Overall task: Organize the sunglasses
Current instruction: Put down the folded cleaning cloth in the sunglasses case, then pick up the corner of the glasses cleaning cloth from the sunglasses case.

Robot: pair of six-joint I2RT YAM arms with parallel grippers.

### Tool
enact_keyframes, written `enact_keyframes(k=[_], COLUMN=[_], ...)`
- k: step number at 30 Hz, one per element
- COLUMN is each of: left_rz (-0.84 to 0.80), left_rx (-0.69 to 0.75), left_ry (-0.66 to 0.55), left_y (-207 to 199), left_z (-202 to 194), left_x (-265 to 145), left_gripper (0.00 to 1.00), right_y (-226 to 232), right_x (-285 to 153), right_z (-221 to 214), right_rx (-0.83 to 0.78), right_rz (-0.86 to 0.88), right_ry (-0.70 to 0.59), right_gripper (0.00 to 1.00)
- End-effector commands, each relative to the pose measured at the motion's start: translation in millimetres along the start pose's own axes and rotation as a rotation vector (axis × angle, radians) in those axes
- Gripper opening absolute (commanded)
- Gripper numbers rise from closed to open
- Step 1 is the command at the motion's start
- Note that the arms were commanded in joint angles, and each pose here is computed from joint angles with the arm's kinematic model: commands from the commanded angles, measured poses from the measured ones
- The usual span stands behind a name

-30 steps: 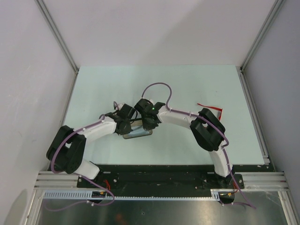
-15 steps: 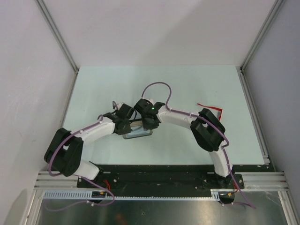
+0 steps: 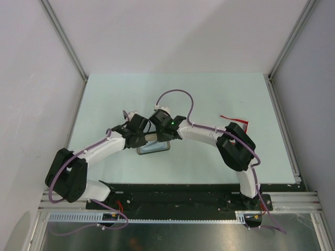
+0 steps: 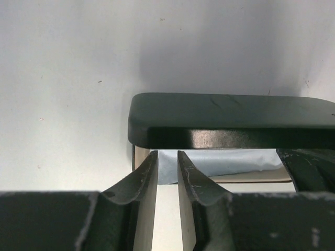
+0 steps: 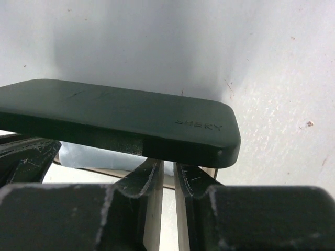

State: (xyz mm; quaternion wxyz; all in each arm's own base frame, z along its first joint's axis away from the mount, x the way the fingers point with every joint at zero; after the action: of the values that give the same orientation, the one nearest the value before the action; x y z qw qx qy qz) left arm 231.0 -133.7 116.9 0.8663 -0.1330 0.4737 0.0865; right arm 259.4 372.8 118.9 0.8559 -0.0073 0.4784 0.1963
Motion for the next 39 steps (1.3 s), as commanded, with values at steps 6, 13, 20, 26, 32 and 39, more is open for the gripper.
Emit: enact_keyframes(k=[6, 13, 20, 26, 32, 39], left_rz=[-0.11, -0.125, -0.103, -0.087, -0.071, -0.076], left_rx=[-0.121, -0.201, -0.234, -0.234, -0.231, -0.234], left_ry=[-0.096, -0.084, -0.075, -0.059, -0.055, -0.065], left_y=[-18, -13, -7, -6, -1, 1], left_z=[11, -3, -13, -17, -21, -20], left_x=[9, 17, 25, 30, 32, 29], left_gripper=[0.26, 0.24, 0.26, 0.26, 0.27, 0.29], right_y=[21, 24, 19, 9, -6, -16], right_x=[3, 5, 13, 14, 12, 12], right_z=[-5, -20, -31, -27, -21, -28], right_rx=[-0.069, -0.097, -0.11, -0.097, -0.074, -0.069], right_rz=[0.032, 0.016, -0.019, -0.076, -0.152, -0.201], right_ry=[-0.136, -0.154, -0.138, -0.158, -0.175, -0.165], right_gripper=[0.14, 0.13, 0.13, 0.14, 0.16, 0.19])
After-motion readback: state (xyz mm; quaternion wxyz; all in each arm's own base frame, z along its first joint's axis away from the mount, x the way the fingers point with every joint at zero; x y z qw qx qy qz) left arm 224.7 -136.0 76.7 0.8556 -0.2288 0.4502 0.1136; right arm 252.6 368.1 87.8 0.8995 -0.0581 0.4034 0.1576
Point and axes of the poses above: each gripper's point midway between its finger pads, its own x axis out along the fingers, its own y axis along the line the jaws close on, z = x × y, the point moved 7 cm from there along -x, back along the fingers, and after that the axes turned 3 degrees about -x, right-handed, at the moved point
